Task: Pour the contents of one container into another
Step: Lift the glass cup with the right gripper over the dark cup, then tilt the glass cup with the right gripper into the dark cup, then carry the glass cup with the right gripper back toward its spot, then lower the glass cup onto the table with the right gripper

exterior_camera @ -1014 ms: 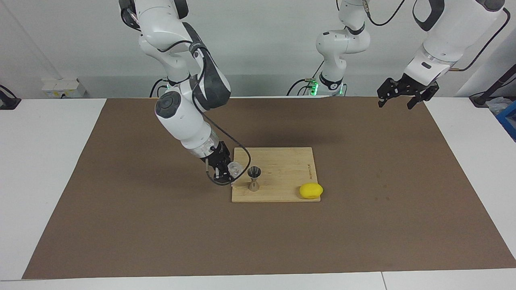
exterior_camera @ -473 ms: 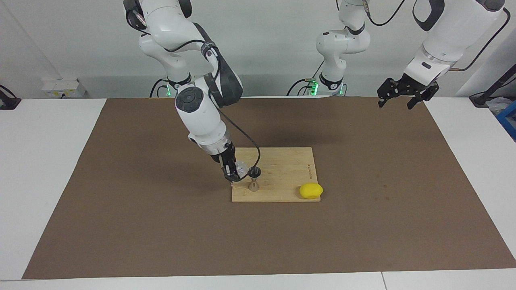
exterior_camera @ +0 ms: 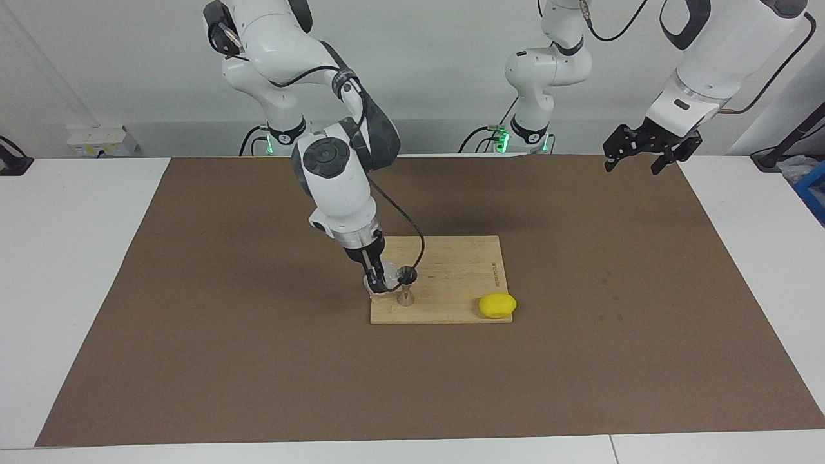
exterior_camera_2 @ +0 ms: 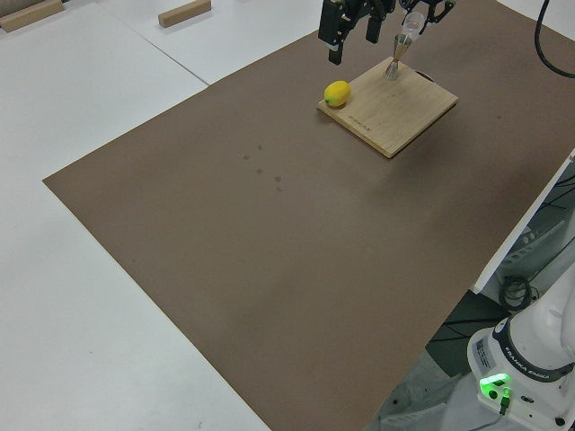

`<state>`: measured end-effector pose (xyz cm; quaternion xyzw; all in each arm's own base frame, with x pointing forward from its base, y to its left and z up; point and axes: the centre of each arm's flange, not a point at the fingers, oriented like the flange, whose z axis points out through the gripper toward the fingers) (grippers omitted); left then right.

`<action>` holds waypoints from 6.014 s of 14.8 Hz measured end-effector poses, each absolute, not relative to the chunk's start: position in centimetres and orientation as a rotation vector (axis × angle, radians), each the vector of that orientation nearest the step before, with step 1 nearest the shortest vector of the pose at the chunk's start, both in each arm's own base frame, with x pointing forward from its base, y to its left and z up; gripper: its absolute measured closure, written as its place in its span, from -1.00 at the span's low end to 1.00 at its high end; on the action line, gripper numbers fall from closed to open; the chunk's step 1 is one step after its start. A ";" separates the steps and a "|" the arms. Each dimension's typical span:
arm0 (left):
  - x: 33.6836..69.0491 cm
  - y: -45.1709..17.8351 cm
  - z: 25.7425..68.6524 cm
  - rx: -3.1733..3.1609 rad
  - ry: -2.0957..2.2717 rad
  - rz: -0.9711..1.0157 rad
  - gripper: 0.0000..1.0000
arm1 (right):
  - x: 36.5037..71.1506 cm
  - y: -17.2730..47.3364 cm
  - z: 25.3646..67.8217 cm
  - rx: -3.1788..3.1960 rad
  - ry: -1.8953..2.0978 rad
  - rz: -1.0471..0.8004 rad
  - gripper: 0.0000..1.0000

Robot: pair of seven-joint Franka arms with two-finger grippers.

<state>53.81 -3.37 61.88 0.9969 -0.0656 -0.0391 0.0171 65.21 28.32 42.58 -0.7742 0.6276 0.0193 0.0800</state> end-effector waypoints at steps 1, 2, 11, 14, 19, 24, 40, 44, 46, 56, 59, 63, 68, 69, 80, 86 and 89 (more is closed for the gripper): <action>53.8 -3.4 61.9 3.098 -0.204 -0.121 -1.00 | 65.3 28.3 42.7 -2.330 1.871 0.033 0.00; 53.8 -3.4 61.9 3.098 -0.204 -0.121 -1.00 | 65.3 28.5 42.7 -2.344 1.863 0.014 0.00; 53.8 -3.4 61.9 3.098 -0.204 -0.121 -1.00 | 64.4 30.7 42.9 -2.465 1.783 -0.136 0.00; 53.8 -3.4 61.9 3.098 -0.204 -0.121 -1.00 | 64.2 31.3 43.1 -2.497 1.754 -0.188 0.00; 53.8 -3.4 61.9 3.098 -0.204 -0.121 -1.00 | 63.7 32.3 43.3 -2.535 1.717 -0.243 0.00; 53.8 -3.4 61.9 3.098 -0.204 -0.121 -1.00 | 63.7 32.5 43.5 -2.556 1.701 -0.283 0.00; 53.8 -3.4 61.9 3.098 -0.205 -0.121 -1.00 | 62.9 33.3 43.9 -2.617 1.698 -0.291 0.00; 53.8 -3.4 61.9 3.098 -0.205 -0.121 -1.00 | 62.8 33.5 44.0 -2.603 1.706 -0.260 0.00; 53.8 -3.4 61.9 3.098 -0.205 -0.121 -1.00 | 62.9 33.3 44.0 -2.580 1.722 -0.219 0.00; 53.8 -3.4 61.9 3.098 -0.205 -0.121 -1.00 | 64.7 30.2 44.8 -2.409 1.828 -0.026 0.00; 53.8 -3.4 61.9 3.098 -0.205 -0.121 -1.00 | 65.5 28.9 45.1 -2.303 1.861 0.067 0.00; 53.8 -3.4 61.9 3.098 -0.205 -0.121 -1.00 | 67.3 24.7 44.3 -2.181 1.914 0.213 0.00; 53.8 -3.4 61.9 3.098 -0.205 -0.121 -1.00 | 68.7 16.4 40.5 -2.037 1.915 0.449 0.00; 53.8 -3.4 61.9 3.098 -0.205 -0.121 -1.00 | 68.7 14.4 39.3 -2.015 1.908 0.489 0.00; 53.8 -3.4 61.9 3.098 -0.205 -0.121 -1.00 | 64.6 -2.8 28.6 -1.924 1.779 0.664 0.00; 53.8 -3.4 61.9 3.098 -0.205 -0.121 -1.00 | 62.5 -7.4 27.2 -1.902 1.779 0.679 0.00; 53.8 -3.4 61.9 3.098 -0.205 -0.121 -1.00 | 62.0 -7.9 27.3 -1.897 1.786 0.680 0.00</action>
